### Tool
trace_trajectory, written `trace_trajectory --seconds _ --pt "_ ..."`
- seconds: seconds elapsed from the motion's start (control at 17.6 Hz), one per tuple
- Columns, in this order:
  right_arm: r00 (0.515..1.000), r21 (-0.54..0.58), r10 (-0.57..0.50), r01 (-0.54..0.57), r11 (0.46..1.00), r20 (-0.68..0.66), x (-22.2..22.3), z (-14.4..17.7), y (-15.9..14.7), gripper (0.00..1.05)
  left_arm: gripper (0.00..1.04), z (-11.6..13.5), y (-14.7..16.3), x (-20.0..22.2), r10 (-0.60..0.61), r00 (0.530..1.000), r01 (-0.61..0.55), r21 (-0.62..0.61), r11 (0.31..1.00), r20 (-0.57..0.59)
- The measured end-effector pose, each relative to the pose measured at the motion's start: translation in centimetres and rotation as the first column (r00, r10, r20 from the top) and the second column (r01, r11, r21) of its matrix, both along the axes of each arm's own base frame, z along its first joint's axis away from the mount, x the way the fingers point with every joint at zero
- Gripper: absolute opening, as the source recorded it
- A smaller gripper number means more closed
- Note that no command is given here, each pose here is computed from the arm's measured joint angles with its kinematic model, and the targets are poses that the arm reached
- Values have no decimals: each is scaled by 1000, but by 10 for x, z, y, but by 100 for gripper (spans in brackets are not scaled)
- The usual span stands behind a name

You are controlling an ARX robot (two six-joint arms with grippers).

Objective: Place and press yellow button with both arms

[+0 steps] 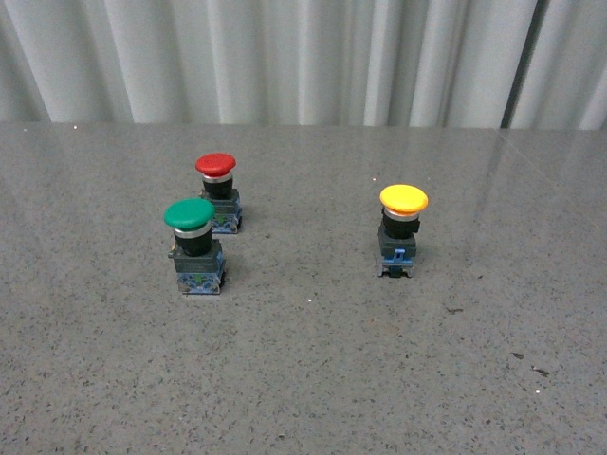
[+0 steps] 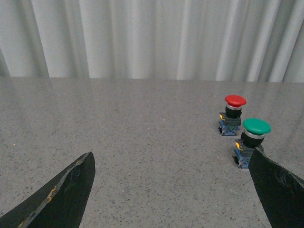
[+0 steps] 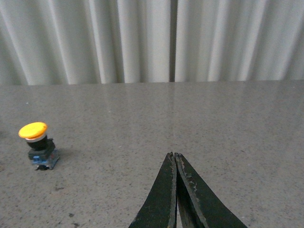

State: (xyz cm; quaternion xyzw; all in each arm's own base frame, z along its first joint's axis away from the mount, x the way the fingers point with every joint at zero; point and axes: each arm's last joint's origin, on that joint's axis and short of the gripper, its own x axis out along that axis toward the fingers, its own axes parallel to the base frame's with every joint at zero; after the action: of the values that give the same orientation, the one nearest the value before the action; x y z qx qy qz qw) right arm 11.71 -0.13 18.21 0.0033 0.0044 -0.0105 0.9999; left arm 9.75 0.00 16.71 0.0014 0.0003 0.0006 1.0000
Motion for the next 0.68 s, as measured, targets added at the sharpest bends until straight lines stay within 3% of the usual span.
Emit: trace_trajectory --seconds 0.4,0.62,0.68 --pt "999 -1 21 -21 1000 31 -7 -10 1 2 98 0 0 0 -1 1000 1 0 1000 0" --pt "999 1 24 -24 1000 -31 -17 -18 1 2 98 0 0 0 0 1000 0 0 1000 0" --pt "999 -1 22 -22 1000 32 -20 -13 1 2 98 0 0 0 -2 1000 2 0 1000 0"
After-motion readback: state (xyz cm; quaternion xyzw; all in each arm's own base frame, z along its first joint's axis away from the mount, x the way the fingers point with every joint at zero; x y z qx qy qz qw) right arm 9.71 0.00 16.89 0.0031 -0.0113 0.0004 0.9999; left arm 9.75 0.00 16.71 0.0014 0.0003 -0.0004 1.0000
